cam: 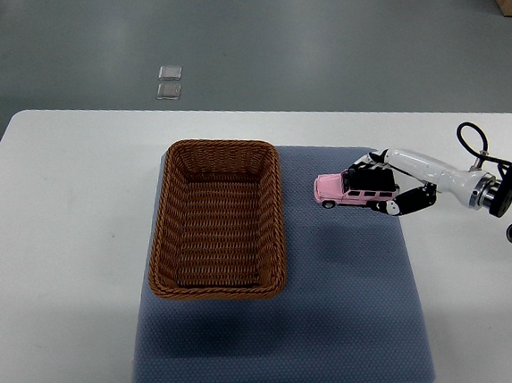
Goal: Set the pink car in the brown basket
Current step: 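Carry the pink car with the right hand over the wicker basket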
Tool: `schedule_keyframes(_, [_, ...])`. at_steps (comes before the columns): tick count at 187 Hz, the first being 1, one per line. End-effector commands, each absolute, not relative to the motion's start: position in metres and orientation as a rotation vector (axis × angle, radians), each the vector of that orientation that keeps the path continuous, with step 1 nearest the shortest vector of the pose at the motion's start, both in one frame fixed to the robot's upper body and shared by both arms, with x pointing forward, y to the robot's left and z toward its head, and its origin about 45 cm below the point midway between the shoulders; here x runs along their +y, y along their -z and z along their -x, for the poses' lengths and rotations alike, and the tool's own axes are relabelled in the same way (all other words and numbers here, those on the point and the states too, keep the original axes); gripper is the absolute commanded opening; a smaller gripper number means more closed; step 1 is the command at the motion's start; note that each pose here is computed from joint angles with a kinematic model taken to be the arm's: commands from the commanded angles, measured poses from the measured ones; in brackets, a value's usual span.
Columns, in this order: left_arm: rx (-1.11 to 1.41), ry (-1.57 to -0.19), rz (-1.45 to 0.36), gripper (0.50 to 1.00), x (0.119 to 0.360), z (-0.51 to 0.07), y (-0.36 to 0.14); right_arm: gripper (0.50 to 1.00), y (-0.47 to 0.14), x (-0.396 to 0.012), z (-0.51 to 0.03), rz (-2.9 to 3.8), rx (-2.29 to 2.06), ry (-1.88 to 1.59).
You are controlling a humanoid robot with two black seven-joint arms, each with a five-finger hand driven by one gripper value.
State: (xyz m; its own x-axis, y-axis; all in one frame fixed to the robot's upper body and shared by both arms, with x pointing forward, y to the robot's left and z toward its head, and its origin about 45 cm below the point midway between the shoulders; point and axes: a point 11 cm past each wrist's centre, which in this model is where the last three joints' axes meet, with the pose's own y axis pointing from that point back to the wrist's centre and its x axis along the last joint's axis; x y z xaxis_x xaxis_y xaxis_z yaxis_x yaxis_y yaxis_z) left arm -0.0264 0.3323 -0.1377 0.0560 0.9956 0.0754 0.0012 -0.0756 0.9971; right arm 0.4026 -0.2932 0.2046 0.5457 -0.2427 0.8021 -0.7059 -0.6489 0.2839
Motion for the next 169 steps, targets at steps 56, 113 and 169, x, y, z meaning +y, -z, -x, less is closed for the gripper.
schedule_keyframes(56, [1.133, -1.221, -1.293, 1.000, 0.332, 0.026, 0.138, 0.500, -0.261, -0.235, -0.438, -2.246, -0.784, -1.182])
schedule_keyframes(113, [1.133, -1.221, -1.293, 1.000, 0.332, 0.026, 0.138, 0.500, -0.259, -0.155, -0.448, -2.326, -0.749, -1.188])
schedule_keyframes(169, [1.133, -1.221, -1.293, 1.000, 0.332, 0.026, 0.138, 0.500, -0.223, -0.109, -0.433, -2.362, -0.639, -1.126])
